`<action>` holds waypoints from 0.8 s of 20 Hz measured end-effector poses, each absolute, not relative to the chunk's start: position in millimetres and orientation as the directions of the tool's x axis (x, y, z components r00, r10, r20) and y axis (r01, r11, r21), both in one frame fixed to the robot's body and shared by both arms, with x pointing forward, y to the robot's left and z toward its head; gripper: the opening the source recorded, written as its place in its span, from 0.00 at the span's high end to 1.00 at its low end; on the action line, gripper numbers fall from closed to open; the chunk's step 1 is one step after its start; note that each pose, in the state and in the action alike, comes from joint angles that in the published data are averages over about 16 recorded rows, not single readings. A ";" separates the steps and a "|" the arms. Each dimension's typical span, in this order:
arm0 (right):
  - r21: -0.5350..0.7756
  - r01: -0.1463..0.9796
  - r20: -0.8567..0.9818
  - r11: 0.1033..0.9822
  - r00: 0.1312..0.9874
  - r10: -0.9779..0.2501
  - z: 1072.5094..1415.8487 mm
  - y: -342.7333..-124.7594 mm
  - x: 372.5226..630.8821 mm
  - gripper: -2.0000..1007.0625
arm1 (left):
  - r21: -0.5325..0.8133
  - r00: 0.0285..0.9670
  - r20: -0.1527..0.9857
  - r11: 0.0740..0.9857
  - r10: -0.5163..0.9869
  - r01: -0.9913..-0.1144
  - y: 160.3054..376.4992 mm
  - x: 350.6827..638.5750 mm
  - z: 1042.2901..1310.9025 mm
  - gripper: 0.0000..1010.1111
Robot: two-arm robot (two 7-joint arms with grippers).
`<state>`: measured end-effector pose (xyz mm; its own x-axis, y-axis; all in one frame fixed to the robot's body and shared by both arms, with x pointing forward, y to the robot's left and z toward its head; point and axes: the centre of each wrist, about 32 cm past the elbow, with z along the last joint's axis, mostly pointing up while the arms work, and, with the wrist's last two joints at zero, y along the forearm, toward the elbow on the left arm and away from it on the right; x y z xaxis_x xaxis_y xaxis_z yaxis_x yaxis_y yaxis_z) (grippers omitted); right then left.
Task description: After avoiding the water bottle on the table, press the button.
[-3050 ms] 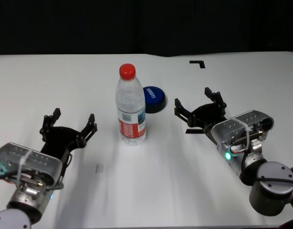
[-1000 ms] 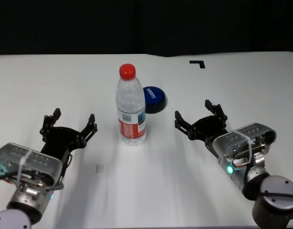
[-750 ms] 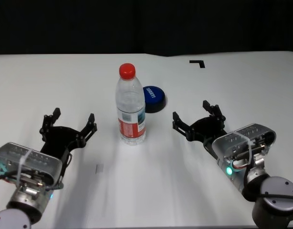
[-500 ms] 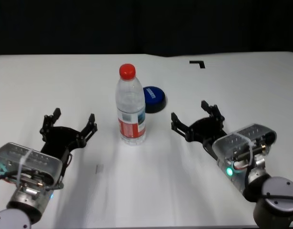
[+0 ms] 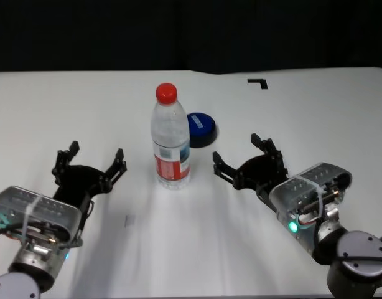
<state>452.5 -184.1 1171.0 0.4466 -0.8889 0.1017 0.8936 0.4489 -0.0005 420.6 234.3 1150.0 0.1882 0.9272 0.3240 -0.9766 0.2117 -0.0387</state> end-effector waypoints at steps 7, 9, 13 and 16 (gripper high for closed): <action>-0.006 0.879 0.105 0.476 0.474 -0.874 1169.1 -181.2 453.2 0.00 | -0.039 0.188 0.324 0.212 0.927 -0.977 234.3 420.6 1150.0 0.01; -0.008 0.876 0.105 0.482 0.480 -0.871 1168.5 -180.4 453.2 0.00 | -0.039 0.188 0.324 0.212 0.927 -0.977 234.3 420.6 1150.0 0.01; -0.011 0.873 0.105 0.488 0.486 -0.867 1167.5 -178.8 453.3 0.00 | -0.039 0.188 0.324 0.212 0.927 -0.977 234.3 420.6 1150.0 0.01; -0.013 0.871 0.105 0.490 0.489 -0.866 1166.9 -177.7 453.4 0.00 | -0.039 0.188 0.324 0.212 0.927 -0.977 234.3 420.6 1150.0 0.01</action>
